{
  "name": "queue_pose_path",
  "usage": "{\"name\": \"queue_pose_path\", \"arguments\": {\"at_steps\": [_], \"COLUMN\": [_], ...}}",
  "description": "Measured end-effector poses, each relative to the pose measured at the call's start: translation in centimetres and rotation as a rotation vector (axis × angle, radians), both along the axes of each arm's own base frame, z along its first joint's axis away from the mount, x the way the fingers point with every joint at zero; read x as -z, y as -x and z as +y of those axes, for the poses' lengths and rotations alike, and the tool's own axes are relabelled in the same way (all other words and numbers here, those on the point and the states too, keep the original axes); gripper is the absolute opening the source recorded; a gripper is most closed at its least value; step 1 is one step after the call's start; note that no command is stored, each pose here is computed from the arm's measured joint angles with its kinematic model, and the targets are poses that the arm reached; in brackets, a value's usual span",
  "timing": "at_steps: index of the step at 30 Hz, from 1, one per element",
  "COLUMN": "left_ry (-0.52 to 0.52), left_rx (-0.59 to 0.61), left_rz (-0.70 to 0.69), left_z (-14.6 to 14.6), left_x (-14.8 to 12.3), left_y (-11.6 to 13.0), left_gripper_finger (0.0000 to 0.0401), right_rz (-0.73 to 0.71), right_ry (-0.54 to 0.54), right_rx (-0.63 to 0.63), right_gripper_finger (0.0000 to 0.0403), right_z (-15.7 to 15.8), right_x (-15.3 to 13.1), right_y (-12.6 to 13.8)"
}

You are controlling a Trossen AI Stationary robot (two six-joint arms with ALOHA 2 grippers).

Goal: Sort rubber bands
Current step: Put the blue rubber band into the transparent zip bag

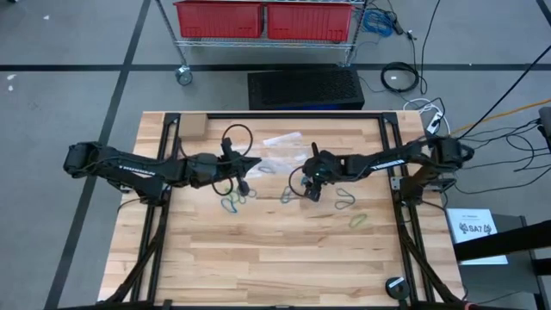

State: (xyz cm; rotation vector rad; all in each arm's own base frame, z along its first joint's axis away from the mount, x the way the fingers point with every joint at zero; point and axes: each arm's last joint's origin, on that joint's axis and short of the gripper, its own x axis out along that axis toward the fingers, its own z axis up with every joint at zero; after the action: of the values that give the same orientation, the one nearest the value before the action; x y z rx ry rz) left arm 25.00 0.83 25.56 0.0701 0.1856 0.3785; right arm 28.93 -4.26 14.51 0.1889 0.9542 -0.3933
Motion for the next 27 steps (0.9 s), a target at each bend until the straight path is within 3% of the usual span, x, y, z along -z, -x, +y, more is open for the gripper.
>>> {"name": "queue_pose_path", "arguments": {"at_steps": [4,7,12,14,16,27], "left_ry": [0.0,0.0,0.0,0.0,0.0,0.0], "left_rx": [0.0,0.0,0.0,0.0,0.0,-0.004], "left_rz": [0.002,0.002,0.004,0.004,0.004,0.004], "left_z": [0.0,0.0,0.0,0.0,0.0,0.0], "left_x": [0.0,0.0,0.0,0.0,0.0,0.0], "left_y": [0.0,0.0,0.0,0.0,0.0,0.0], "left_gripper_finger": [0.0,0.0,0.0,0.0,0.0,0.0], "right_rz": [0.051,0.075,0.08,0.059,0.053,-0.122], "right_ry": [-0.038,-0.053,-0.052,-0.047,-0.044,0.034], "right_rx": [0.024,0.02,-0.003,-0.023,-0.052,-0.202], "right_gripper_finger": [0.0233,0.0203,0.0092,0.0036,0.0011,0.0001], "right_z": [-0.6,-0.8,-0.2,0.4,1.0,5.7], "right_x": [2.0,3.1,3.2,2.3,1.4,-7.7], "right_y": [-0.3,-0.6,-0.8,-1.0,-1.2,-4.4]}}
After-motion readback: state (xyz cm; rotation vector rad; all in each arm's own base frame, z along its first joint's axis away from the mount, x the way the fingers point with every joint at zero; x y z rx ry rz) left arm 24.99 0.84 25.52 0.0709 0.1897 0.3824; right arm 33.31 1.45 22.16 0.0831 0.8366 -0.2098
